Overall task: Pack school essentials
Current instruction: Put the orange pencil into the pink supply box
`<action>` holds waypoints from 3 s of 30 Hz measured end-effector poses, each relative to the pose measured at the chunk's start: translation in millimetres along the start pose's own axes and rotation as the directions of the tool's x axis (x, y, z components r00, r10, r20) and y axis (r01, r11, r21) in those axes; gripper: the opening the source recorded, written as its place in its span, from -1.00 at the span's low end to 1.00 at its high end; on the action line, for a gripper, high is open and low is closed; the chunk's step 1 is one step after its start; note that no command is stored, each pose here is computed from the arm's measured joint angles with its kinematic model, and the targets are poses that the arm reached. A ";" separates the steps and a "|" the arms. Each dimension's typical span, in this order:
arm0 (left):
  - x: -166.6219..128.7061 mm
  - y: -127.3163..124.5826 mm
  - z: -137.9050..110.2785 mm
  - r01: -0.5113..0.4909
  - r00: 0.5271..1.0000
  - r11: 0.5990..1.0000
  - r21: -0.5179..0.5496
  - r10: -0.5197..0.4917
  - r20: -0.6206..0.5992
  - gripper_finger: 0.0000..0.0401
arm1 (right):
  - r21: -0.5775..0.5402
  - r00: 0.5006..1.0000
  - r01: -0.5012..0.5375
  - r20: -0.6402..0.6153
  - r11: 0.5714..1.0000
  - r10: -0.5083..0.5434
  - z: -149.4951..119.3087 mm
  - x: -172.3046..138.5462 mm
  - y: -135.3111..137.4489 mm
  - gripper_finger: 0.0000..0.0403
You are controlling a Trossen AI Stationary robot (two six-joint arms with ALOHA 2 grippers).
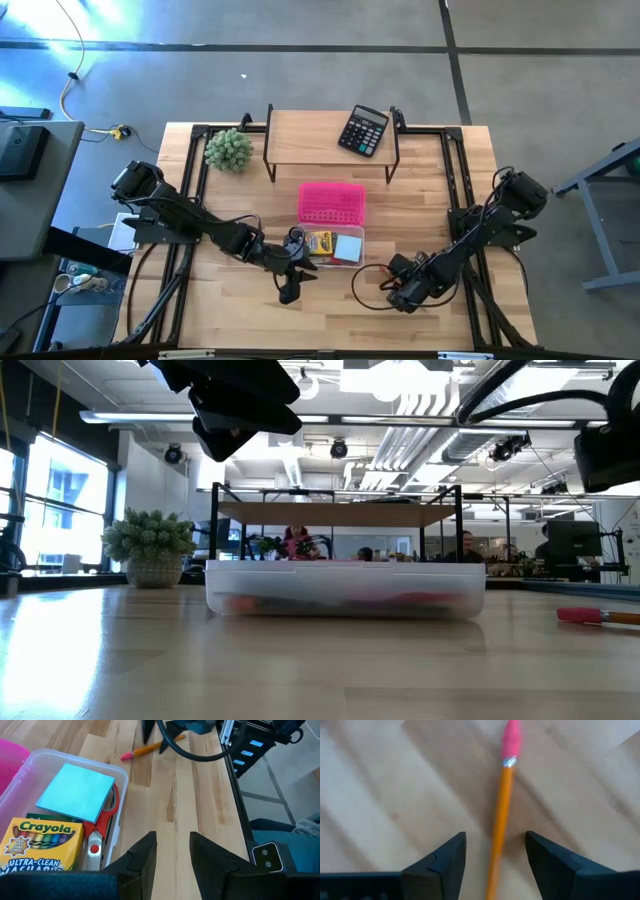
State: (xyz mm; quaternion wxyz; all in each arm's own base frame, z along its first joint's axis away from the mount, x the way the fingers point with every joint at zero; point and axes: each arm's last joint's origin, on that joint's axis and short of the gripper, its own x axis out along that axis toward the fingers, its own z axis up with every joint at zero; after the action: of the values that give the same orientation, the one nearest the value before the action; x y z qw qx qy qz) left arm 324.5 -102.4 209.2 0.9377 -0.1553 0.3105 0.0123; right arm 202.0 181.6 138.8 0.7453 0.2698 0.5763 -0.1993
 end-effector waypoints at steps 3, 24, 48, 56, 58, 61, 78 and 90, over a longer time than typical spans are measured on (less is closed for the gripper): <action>0.0 0.0 0.0 0.000 1.000 1.000 0.000 0.000 0.000 -0.47 | -0.008 1.000 -0.014 -0.012 1.000 0.014 3.2 -4.1 5.4 -0.08; 0.0 1.2 -2.2 -0.011 1.000 1.000 0.005 0.011 -0.023 -0.47 | -0.060 0.978 0.177 -0.101 0.982 -0.182 11.9 17.4 24.2 -0.26; -22.8 3.7 -0.2 -0.056 0.995 0.997 0.056 0.060 -0.074 -0.47 | -0.064 0.975 0.193 -0.094 0.979 -0.199 13.4 18.0 32.2 -0.93; -39.8 4.2 -0.1 -0.124 0.989 0.987 0.103 0.132 -0.074 -0.47 | -0.079 0.977 0.192 -0.080 0.978 -0.199 16.1 11.9 39.3 -0.94; -41.2 5.0 -0.9 -0.130 0.987 0.986 0.107 0.139 -0.085 -0.47 | -0.087 0.977 0.192 -0.078 0.978 -0.199 16.9 9.8 41.5 -0.94; -43.2 6.1 -2.1 -0.137 0.984 0.984 0.113 0.149 -0.102 -0.47 | -0.092 0.979 0.193 -0.055 0.977 -0.199 18.6 9.4 42.5 -0.94; -46.8 9.5 -32.0 -0.264 0.937 0.957 0.119 0.284 -0.203 -0.47 | -0.070 0.989 0.140 -0.031 0.988 -0.142 20.1 8.5 48.2 -0.94; -43.8 22.3 -54.9 -0.317 0.910 0.946 0.069 0.324 -0.260 -0.47 | -0.080 0.998 -0.061 0.011 0.995 0.062 29.2 -4.0 63.9 -0.94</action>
State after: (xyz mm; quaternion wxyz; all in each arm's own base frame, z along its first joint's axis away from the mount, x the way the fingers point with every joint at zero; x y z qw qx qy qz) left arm 254.8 -94.4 186.9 0.8742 -0.0905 0.4558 0.1408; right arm 261.8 212.6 159.3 0.7650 0.2561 0.5703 -0.1549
